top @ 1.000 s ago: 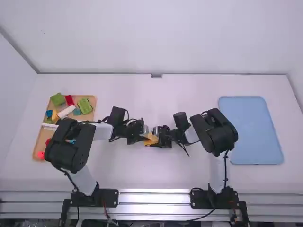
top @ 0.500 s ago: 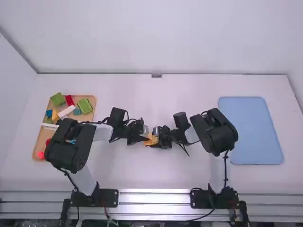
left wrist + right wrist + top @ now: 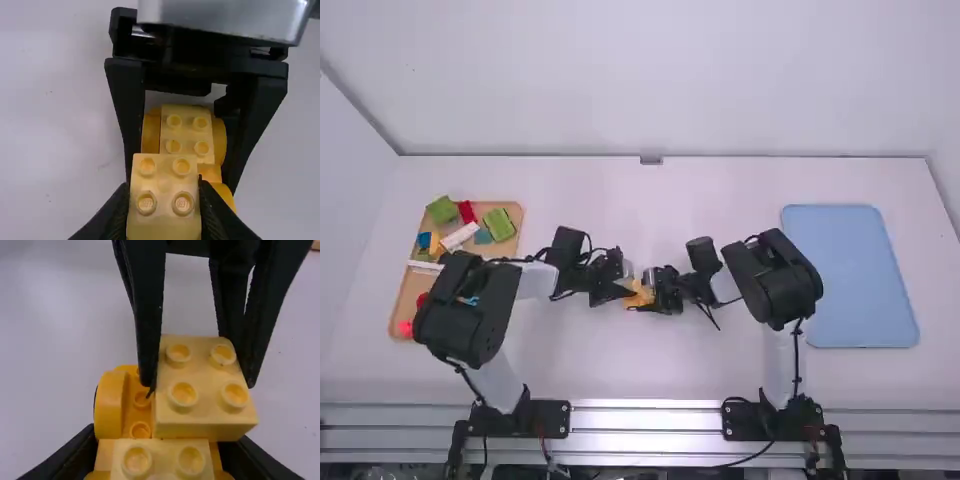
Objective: Assemble lego blocks to make yellow taxi
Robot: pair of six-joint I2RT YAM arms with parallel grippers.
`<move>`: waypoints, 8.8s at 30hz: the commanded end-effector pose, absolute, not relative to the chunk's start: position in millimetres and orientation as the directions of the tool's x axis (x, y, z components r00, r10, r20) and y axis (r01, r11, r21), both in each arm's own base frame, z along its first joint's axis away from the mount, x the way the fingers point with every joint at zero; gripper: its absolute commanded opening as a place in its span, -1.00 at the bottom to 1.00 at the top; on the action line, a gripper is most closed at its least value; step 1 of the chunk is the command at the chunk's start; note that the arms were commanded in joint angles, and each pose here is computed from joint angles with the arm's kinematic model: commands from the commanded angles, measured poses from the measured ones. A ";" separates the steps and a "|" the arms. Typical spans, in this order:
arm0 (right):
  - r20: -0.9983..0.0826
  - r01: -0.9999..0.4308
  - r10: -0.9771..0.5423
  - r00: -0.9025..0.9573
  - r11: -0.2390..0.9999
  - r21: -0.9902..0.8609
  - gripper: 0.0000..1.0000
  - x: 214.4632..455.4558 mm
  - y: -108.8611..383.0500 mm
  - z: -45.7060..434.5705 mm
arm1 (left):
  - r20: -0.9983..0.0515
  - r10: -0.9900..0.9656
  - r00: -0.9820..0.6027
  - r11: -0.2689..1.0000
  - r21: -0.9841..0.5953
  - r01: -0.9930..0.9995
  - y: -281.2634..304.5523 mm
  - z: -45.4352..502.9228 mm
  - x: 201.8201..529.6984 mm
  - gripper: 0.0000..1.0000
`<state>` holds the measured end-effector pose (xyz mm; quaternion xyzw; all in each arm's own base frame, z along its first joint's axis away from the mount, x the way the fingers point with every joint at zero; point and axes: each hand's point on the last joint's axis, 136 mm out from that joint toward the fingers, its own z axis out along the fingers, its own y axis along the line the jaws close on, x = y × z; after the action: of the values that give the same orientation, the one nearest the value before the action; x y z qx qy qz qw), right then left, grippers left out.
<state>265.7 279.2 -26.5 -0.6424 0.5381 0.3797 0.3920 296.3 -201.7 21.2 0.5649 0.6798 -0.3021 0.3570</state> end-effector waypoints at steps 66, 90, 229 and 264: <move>-0.898 -0.990 -0.421 0.129 -0.111 -0.091 0.01 262.0 276.4 -35.8 | -0.873 0.485 -0.053 0.230 0.069 0.971 -205.8 83.4 296.0 -0.26; -0.899 -0.989 -0.418 0.130 -0.113 -0.090 0.03 261.5 276.8 -35.3 | -0.770 0.599 -0.220 0.191 -0.130 0.973 -204.7 -8.2 267.5 -0.96; -0.931 -0.981 -0.316 0.185 0.004 -0.196 0.97 360.6 446.2 272.7 | -0.087 -0.217 -0.972 0.976 -0.002 -0.217 293.2 65.4 369.3 0.07; -0.910 -0.976 -0.380 0.167 0.066 -0.207 0.97 376.3 435.7 261.2 | -0.112 -0.327 -0.938 0.942 0.039 -0.333 300.8 2.5 367.2 -0.28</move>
<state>373.2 433.3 255.5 -0.6006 0.5698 0.3214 0.4597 370.3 304.0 9.1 -0.1633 0.9842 0.0389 0.0568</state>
